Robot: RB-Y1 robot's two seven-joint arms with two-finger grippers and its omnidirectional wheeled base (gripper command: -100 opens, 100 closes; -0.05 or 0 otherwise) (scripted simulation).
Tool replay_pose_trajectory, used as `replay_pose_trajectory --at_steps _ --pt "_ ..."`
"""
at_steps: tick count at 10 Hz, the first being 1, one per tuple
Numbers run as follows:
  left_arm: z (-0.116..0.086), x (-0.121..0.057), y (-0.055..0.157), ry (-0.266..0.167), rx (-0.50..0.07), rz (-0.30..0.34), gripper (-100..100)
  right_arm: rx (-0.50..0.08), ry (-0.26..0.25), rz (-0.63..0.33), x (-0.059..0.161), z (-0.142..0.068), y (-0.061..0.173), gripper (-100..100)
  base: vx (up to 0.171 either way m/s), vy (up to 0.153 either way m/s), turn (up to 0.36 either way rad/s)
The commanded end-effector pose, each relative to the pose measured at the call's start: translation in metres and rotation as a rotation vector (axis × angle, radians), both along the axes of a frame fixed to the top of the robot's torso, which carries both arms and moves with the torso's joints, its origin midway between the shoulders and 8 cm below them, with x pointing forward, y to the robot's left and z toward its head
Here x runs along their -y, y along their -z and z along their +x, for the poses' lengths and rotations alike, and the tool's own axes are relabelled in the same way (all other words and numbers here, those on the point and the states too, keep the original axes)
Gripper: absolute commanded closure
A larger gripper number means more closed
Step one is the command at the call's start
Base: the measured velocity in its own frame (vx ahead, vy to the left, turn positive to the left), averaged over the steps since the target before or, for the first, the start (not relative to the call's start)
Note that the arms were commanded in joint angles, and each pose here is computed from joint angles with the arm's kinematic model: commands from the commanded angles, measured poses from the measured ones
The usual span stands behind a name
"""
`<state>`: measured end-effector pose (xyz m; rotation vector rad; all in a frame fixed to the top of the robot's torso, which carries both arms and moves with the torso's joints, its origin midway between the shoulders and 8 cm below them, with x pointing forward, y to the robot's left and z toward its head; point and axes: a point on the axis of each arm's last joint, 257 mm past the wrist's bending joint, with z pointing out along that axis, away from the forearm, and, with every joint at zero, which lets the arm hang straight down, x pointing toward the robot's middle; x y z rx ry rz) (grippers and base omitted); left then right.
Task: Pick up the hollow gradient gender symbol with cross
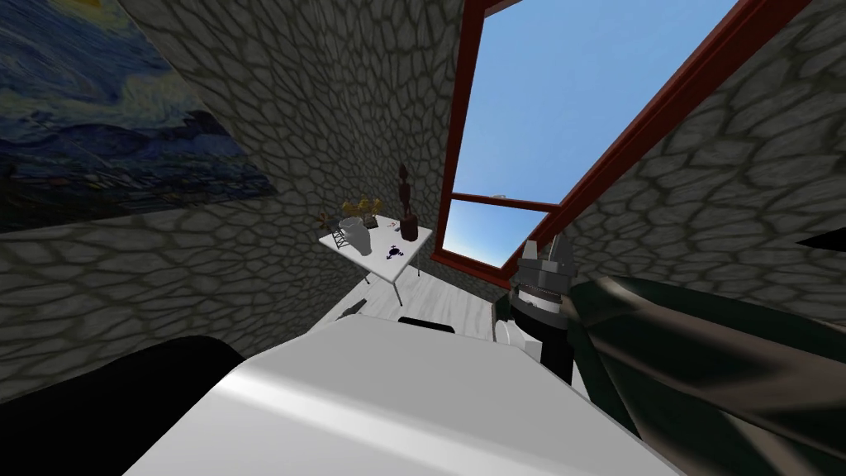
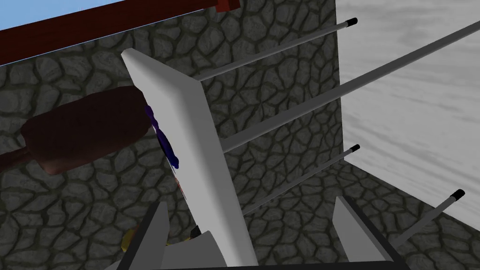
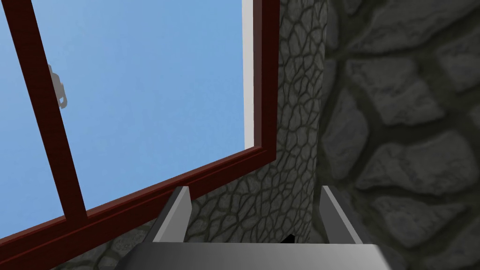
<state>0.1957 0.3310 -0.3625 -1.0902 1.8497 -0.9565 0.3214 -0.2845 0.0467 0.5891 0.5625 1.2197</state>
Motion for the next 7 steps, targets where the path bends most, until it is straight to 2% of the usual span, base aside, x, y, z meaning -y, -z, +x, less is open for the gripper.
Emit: replay_pose_trajectory --at_steps 1,2,3,4,5,6,7 --pt "-0.004 -0.006 0.001 0.008 -0.017 0.008 -100 0.0 0.0 0.0 0.0 0.0 0.0 0 0.021 -0.038 0.019" --pt "-0.034 -0.021 0.021 -0.003 -0.103 0.009 -100 0.0 0.0 0.0 0.0 0.0 0.0 0 0.071 -0.088 -0.142" --pt "-0.035 -0.024 0.021 0.013 -0.109 0.022 -100 0.0 0.0 0.0 0.0 0.0 0.0 0 0.082 -0.085 -0.078" --pt "-0.061 -0.033 0.033 0.006 -0.179 0.014 -100 0.0 0.0 0.0 0.0 0.0 0.0 0 0.106 -0.113 -0.186" --pt "-0.067 -0.043 0.038 0.017 -0.201 0.04 -100 0.0 0.0 0.0 0.0 0.0 0.0 0 0.078 -0.106 -0.054" --pt "-0.095 -0.055 0.049 0.001 -0.272 0.033 -100 0.0 0.0 0.0 0.0 0.0 0.0 0 0.094 -0.135 -0.132" --pt "-0.1 -0.065 0.051 0.016 -0.291 0.058 -100 0.0 0.0 0.0 0.0 0.0 0.0 0 0.092 -0.1 -0.073"
